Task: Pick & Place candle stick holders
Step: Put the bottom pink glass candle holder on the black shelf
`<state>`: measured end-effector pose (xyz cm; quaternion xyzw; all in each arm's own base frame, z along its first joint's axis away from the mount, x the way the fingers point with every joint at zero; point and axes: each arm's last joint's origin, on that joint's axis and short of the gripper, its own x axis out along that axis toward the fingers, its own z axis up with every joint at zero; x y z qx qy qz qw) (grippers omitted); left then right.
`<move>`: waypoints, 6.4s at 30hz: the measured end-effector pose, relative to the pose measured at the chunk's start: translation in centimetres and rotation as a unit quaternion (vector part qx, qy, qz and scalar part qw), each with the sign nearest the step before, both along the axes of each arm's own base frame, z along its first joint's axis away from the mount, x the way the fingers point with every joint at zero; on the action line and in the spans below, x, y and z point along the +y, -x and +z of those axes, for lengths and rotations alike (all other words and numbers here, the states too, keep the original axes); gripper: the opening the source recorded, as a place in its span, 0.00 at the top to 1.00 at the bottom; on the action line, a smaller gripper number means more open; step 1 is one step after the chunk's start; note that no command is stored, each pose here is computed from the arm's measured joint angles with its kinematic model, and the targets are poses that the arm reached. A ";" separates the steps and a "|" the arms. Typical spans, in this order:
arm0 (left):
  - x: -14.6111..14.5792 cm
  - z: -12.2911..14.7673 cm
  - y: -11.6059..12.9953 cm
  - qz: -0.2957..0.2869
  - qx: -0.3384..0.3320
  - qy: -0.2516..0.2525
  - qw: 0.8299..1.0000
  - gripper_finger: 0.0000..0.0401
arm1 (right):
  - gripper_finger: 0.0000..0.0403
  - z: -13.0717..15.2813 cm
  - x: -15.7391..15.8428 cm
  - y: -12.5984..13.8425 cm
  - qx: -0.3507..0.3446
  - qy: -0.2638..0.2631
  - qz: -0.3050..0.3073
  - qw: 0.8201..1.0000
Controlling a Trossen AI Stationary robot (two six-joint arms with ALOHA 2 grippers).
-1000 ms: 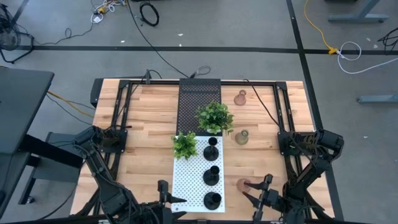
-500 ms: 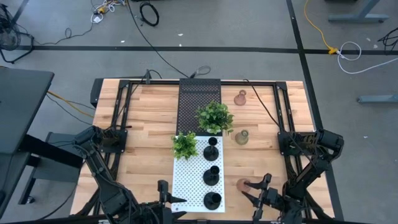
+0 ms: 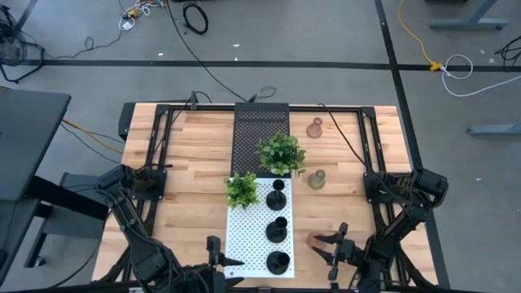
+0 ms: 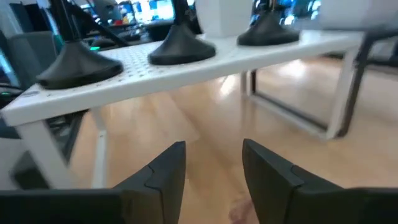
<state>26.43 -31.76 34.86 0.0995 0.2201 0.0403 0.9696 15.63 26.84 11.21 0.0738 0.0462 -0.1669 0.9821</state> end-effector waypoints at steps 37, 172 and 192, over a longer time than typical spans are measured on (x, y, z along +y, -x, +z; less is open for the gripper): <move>0.5 -0.4 -0.3 -0.002 0.030 0.014 0.999 0.55 | 0.89 11.3 -10.8 -1.8 0.366 -0.385 0.156 0.833; 5.6 5.7 1.0 0.079 -0.020 -0.059 0.995 0.55 | 1.00 32.7 -14.4 -3.5 0.280 -0.192 0.106 0.935; 23.5 15.7 9.2 0.140 -0.014 -0.028 0.990 0.56 | 1.00 39.1 -21.9 -3.4 0.202 -0.182 0.090 0.958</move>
